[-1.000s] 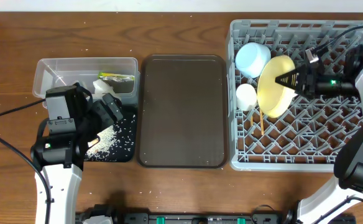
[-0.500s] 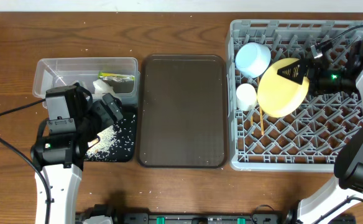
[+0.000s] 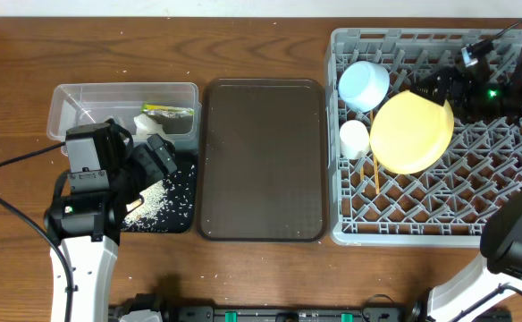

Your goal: Sort waste into correct bins and load items into the dishwasher rack

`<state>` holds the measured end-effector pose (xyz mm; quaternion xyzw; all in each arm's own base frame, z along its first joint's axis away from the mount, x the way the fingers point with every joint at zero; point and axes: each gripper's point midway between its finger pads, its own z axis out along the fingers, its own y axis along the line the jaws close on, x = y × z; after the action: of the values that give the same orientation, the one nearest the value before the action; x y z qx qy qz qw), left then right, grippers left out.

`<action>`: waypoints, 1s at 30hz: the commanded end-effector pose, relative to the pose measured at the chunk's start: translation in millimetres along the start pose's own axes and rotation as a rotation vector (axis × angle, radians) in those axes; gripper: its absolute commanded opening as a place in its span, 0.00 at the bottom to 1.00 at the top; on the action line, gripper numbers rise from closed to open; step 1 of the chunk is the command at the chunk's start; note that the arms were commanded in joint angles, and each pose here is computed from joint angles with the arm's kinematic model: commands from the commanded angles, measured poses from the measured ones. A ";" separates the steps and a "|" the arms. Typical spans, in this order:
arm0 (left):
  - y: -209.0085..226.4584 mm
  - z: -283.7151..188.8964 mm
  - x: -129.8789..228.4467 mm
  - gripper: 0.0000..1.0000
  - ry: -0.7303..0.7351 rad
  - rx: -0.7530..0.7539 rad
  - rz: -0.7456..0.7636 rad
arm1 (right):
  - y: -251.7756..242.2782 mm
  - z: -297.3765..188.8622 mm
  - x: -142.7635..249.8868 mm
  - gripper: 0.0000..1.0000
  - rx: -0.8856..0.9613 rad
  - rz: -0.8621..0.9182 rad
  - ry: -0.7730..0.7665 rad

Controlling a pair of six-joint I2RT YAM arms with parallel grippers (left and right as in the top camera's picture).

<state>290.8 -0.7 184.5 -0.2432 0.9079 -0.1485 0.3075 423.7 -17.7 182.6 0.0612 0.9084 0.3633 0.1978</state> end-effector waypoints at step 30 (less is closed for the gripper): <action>-3.1 -4.5 -7.4 0.96 -0.021 0.005 0.014 | -62.6 -102.5 -21.1 0.99 0.830 -0.029 -0.090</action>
<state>290.8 -0.7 184.5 -0.2432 0.9079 -0.1485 0.3075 401.2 -139.8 202.7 0.1573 0.9688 -0.0266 0.1896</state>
